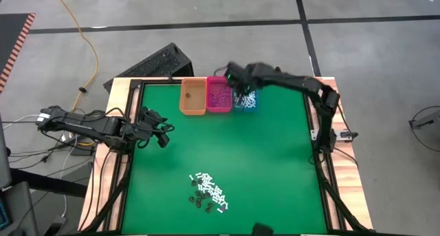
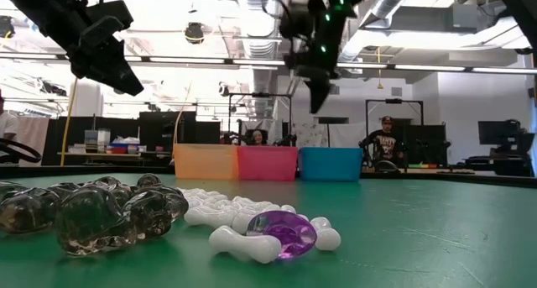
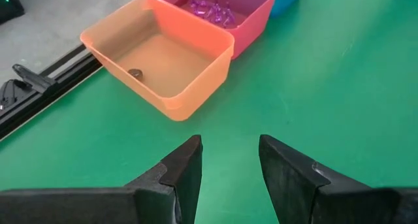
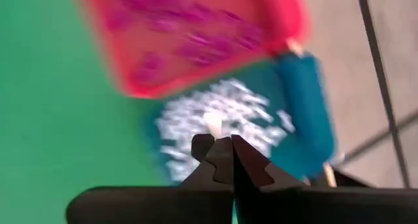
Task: Sort Halloween decoration
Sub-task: Put the white bone toy into the blue bin
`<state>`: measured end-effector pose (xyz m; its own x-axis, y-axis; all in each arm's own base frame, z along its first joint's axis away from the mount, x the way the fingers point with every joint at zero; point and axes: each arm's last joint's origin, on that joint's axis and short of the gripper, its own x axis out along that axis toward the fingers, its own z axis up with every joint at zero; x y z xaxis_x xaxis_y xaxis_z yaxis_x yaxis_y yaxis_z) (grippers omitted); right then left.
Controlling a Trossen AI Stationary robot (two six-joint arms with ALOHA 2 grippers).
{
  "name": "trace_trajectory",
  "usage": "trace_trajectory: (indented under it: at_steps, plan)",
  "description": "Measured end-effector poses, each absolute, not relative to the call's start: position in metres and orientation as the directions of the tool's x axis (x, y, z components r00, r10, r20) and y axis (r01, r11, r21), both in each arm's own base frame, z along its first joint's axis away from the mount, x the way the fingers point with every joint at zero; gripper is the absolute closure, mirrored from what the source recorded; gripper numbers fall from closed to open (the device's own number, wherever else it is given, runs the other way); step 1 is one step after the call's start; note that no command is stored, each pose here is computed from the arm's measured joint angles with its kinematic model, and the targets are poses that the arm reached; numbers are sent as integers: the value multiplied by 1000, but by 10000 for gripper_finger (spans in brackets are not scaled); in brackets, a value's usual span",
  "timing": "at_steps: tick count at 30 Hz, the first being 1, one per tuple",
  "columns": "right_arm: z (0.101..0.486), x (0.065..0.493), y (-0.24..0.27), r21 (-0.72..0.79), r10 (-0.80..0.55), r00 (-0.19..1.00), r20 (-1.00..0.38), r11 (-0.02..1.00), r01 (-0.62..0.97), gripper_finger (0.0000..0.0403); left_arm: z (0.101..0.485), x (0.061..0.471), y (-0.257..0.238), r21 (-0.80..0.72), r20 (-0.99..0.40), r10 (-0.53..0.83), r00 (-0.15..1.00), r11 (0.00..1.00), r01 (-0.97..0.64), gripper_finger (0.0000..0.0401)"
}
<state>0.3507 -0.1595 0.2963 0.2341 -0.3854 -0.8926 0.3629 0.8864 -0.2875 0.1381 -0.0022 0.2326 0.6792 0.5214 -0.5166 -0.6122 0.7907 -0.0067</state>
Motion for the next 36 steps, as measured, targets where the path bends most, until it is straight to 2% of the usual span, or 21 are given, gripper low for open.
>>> trace_trajectory:
  at_steps: [3, 11, 15, 20, 22, 29, 34, 36]
  plan:
    - [291, 336, -192, -269, -383, 193, -903, 856, 442, 376, 232, 138, -2, -12, -518, 522, 678, 788, -616, 257]
    - [289, 320, -220, -163, -327, 212, -921, 818, 552, 221, 232, 137, -2, -10, -525, 522, 672, 786, -618, 257]
    - [288, 323, -213, -141, -297, 220, -929, 834, 533, 181, 232, 137, -2, -10, -524, 522, 672, 786, -618, 257]
    - [290, 352, -171, 99, -70, 411, -909, 921, 376, 188, 232, 137, -2, -11, -524, 522, 672, 785, -619, 257]
    - [292, 368, -142, 135, -16, 452, -892, 944, 301, 198, 232, 137, -2, -12, -524, 522, 673, 785, -619, 257]
    - [301, 410, -7, 105, 78, 587, -806, 994, 13, 218, 232, 137, -2, -12, -524, 522, 673, 785, -619, 257]
    - [301, 421, 77, 11, 68, 698, -713, 996, -85, 223, 232, 137, -2, -17, -524, 522, 673, 783, -621, 257]
    - [288, 424, 101, -7, 79, 688, -721, 993, -122, 223, 232, 137, -2, -25, -523, 522, 673, 780, -625, 257]
